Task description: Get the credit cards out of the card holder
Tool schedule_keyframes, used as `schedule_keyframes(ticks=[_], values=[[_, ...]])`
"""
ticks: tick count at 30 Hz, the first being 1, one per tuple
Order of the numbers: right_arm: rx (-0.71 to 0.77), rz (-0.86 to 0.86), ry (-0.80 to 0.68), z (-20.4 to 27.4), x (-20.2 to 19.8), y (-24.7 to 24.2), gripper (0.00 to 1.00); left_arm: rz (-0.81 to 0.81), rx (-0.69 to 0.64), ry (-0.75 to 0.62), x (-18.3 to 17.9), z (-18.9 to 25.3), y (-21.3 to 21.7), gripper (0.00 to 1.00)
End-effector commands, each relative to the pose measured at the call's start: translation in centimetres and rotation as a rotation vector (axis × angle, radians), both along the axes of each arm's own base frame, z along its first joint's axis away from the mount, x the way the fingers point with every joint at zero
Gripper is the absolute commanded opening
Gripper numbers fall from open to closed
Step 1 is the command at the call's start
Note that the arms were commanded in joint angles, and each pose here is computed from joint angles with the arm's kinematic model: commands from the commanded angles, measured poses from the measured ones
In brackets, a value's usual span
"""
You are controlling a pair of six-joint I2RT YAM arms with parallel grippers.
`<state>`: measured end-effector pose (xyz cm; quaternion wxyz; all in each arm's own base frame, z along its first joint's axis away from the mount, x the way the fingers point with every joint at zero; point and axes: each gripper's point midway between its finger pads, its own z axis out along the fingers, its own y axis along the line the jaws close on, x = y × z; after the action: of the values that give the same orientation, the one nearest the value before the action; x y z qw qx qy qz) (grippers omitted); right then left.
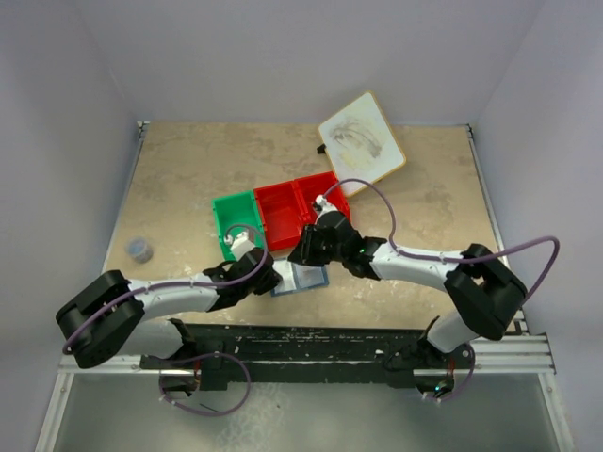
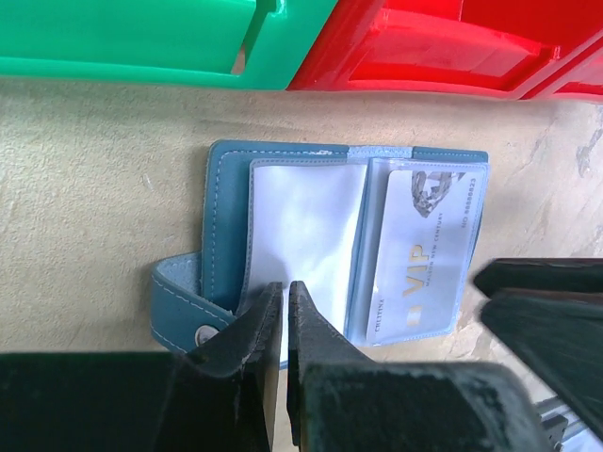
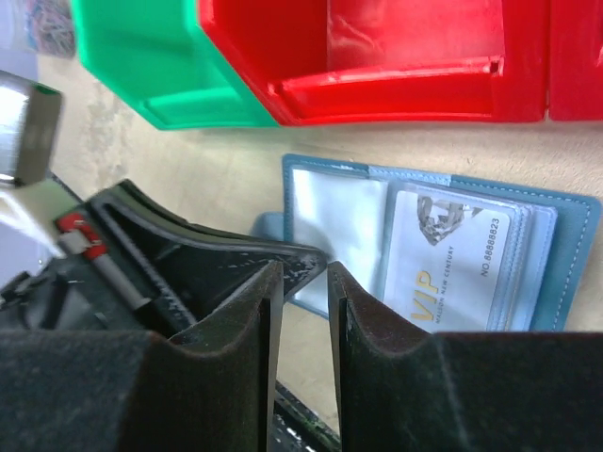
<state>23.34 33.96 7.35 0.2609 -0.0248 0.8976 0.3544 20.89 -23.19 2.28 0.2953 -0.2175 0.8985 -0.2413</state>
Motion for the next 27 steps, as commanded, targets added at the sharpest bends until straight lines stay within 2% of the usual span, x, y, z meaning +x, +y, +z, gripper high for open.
schedule_keyframes(ticks=[1, 4, 12, 19, 27], values=[[-0.117, -0.031, -0.036, 1.5, 0.4, -2.0, 0.30, -0.014, -0.007, -0.056, 1.1, 1.4, -0.8, 0.03], [-0.167, -0.047, -0.006, 0.1, -0.3, -3.4, 0.30, -0.030, -0.021, -0.081, 1.4, 2.0, -1.2, 0.04], [-0.186, -0.085, 0.040, -2.2, -1.1, -4.8, 0.30, -0.088, -0.072, -0.110, 1.6, 2.7, -2.7, 0.05], [-0.185, -0.085, 0.054, -3.0, -0.3, -5.0, 0.30, -0.113, -0.083, -0.134, 1.9, 3.3, -3.4, 0.06], [-0.194, -0.077, 0.059, -3.3, 1.0, -4.7, 0.31, -0.136, -0.171, -0.129, 1.4, 2.7, -4.5, 0.11]])
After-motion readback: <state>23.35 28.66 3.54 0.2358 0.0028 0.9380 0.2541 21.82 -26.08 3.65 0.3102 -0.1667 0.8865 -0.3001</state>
